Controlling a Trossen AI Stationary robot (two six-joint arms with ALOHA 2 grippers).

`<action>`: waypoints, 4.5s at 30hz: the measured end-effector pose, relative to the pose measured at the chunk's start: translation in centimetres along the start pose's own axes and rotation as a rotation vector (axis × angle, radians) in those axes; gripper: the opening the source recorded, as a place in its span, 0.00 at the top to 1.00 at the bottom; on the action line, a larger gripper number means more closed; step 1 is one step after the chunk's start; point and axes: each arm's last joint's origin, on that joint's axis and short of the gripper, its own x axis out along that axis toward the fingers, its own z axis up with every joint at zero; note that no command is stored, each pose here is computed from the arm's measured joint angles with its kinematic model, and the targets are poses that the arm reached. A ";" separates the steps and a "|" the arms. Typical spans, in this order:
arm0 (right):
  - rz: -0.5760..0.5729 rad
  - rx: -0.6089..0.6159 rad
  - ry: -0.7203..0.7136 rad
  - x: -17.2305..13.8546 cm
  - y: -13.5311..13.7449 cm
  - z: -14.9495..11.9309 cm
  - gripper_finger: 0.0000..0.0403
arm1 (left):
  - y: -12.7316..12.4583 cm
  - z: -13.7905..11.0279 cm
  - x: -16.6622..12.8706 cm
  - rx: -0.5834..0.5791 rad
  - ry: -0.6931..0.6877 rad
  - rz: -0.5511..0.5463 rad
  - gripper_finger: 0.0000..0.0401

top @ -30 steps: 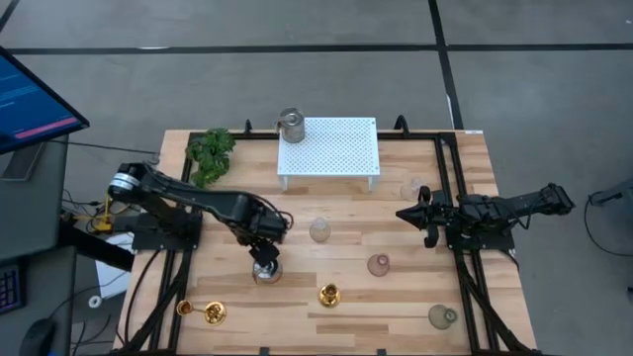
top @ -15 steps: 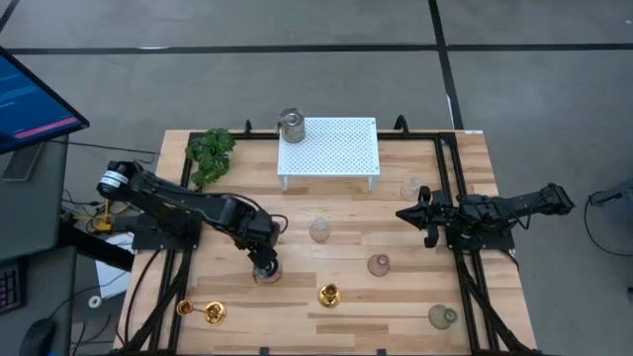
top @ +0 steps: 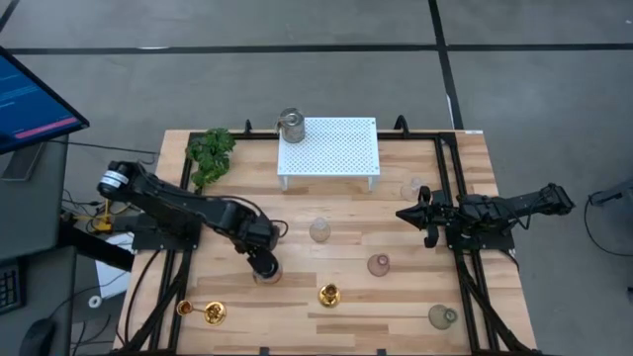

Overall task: Pick & Place candle stick holders
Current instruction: Put the silver scented candle on the shelf

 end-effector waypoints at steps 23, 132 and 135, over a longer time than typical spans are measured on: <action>-0.001 -0.002 -0.001 0.0 0.0 0.0 0.99 | 0.7 0.6 -1.0 -0.111 -0.074 -0.019 0.99; -0.011 -0.029 -0.005 0.0 0.0 0.0 0.99 | 10.4 17.8 -17.9 -0.336 -0.423 0.152 0.97; -0.011 -0.029 -0.005 0.0 0.0 0.0 0.99 | 10.4 17.8 -17.9 -0.336 -0.427 0.152 0.94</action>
